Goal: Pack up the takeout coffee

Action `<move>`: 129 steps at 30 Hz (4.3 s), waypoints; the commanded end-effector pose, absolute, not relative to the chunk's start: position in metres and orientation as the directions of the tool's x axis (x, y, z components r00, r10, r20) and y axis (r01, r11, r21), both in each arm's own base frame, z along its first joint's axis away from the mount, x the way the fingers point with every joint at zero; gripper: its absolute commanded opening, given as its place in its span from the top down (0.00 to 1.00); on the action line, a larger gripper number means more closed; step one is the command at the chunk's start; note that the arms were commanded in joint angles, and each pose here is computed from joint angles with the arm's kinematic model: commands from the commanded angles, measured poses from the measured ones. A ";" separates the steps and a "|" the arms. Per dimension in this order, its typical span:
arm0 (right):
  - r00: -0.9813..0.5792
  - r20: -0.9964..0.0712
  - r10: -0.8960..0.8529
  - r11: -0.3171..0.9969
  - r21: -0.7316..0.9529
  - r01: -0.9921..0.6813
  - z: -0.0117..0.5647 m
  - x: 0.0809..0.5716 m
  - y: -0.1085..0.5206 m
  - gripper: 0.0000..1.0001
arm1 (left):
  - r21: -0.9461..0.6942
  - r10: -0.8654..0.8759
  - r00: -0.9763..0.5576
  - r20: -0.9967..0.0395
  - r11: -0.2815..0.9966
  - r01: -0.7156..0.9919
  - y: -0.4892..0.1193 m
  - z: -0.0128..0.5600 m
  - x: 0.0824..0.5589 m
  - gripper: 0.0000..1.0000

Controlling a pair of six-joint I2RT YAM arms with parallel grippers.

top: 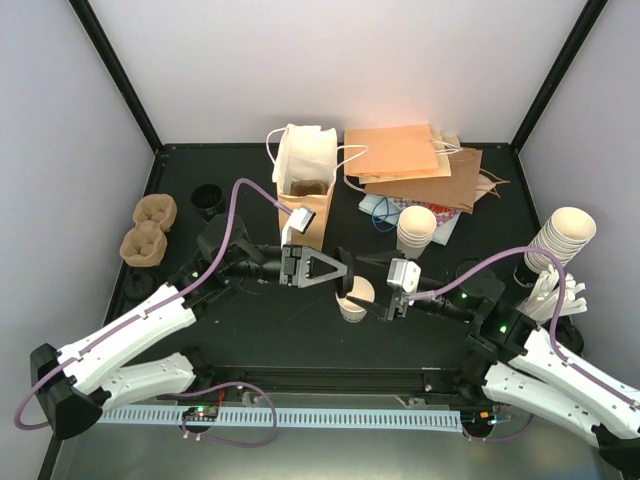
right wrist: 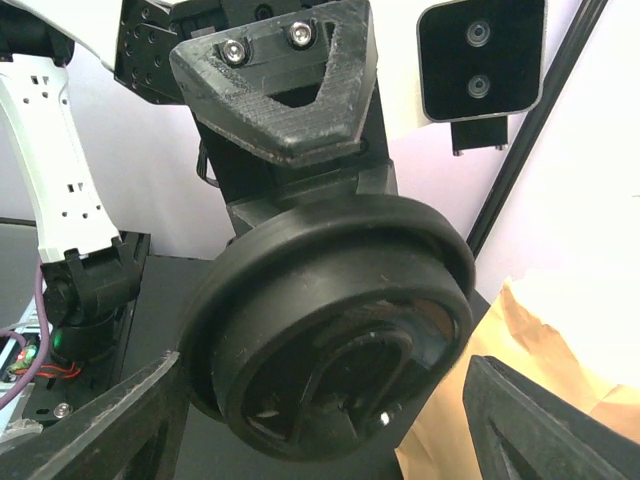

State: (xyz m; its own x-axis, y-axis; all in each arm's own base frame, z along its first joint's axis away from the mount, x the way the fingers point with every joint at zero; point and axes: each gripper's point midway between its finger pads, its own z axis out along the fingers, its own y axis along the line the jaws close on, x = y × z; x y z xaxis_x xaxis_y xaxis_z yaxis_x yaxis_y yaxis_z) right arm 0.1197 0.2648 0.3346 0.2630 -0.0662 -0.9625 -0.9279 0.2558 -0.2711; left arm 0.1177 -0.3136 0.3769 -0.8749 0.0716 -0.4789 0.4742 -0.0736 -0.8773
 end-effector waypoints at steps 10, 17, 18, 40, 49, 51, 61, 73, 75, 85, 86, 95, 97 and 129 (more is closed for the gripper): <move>0.276 -0.959 -0.062 0.260 -0.282 -0.923 0.348 0.123 0.269 0.18 | -0.869 0.122 -0.861 -0.494 -0.105 0.484 -0.322 0.376 0.111 0.72; 0.281 -0.958 -0.054 0.267 -0.286 -0.920 0.350 0.124 0.270 0.16 | -0.864 0.134 -0.854 -0.503 -0.097 0.494 -0.322 0.376 0.107 0.73; 0.282 -0.958 -0.053 0.261 -0.286 -0.922 0.350 0.123 0.270 0.18 | -0.862 0.133 -0.852 -0.507 -0.101 0.497 -0.322 0.378 0.107 0.73; -0.041 -0.976 -0.215 0.411 -0.053 -0.910 0.323 0.135 0.239 0.30 | -0.765 -0.061 -0.780 -0.622 0.258 0.590 -0.272 0.364 0.159 0.15; -0.544 -0.778 -0.314 0.692 0.205 -0.692 0.278 0.150 0.204 0.32 | -0.760 -0.044 -0.808 -0.587 0.373 0.532 -0.261 0.311 0.176 0.15; -0.604 -0.717 -0.347 0.708 0.222 -0.670 0.271 0.147 0.204 0.32 | -0.762 -0.030 -0.819 -0.573 0.389 0.518 -0.263 0.297 0.178 0.15; -0.706 -0.446 -0.549 0.721 0.174 -0.670 0.220 0.149 0.221 0.31 | -0.817 0.002 -0.874 -0.486 0.354 0.455 -0.277 0.224 0.178 0.16; -0.720 -0.293 -0.629 0.732 0.087 -0.675 0.178 0.170 0.237 0.30 | -0.797 -0.035 -0.902 -0.431 0.484 0.362 -0.268 0.161 0.189 0.20; -0.721 -0.288 -0.630 0.734 0.081 -0.674 0.174 0.174 0.241 0.29 | -0.797 -0.030 -0.910 -0.413 0.496 0.346 -0.269 0.151 0.191 0.24; -0.716 -0.257 -0.649 0.736 0.025 -0.676 0.162 0.194 0.254 0.29 | -0.788 -0.024 -0.928 -0.372 0.537 0.302 -0.273 0.124 0.200 0.34; -0.716 -0.251 -0.652 0.735 0.023 -0.678 0.160 0.194 0.255 0.29 | -0.785 -0.022 -0.931 -0.364 0.544 0.294 -0.274 0.120 0.201 0.34; -0.704 -0.210 -0.678 0.716 0.026 -0.697 0.151 0.197 0.263 0.29 | -0.786 0.007 -0.955 -0.297 0.566 0.248 -0.284 0.089 0.207 0.38; -0.702 -0.207 -0.681 0.713 0.028 -0.700 0.150 0.197 0.265 0.29 | -0.789 0.018 -0.959 -0.284 0.564 0.244 -0.287 0.084 0.208 0.39; -0.706 -0.206 -0.677 0.710 0.069 -0.701 0.126 0.190 0.275 0.26 | -0.793 0.082 -0.968 -0.237 0.559 0.241 -0.304 0.066 0.203 0.42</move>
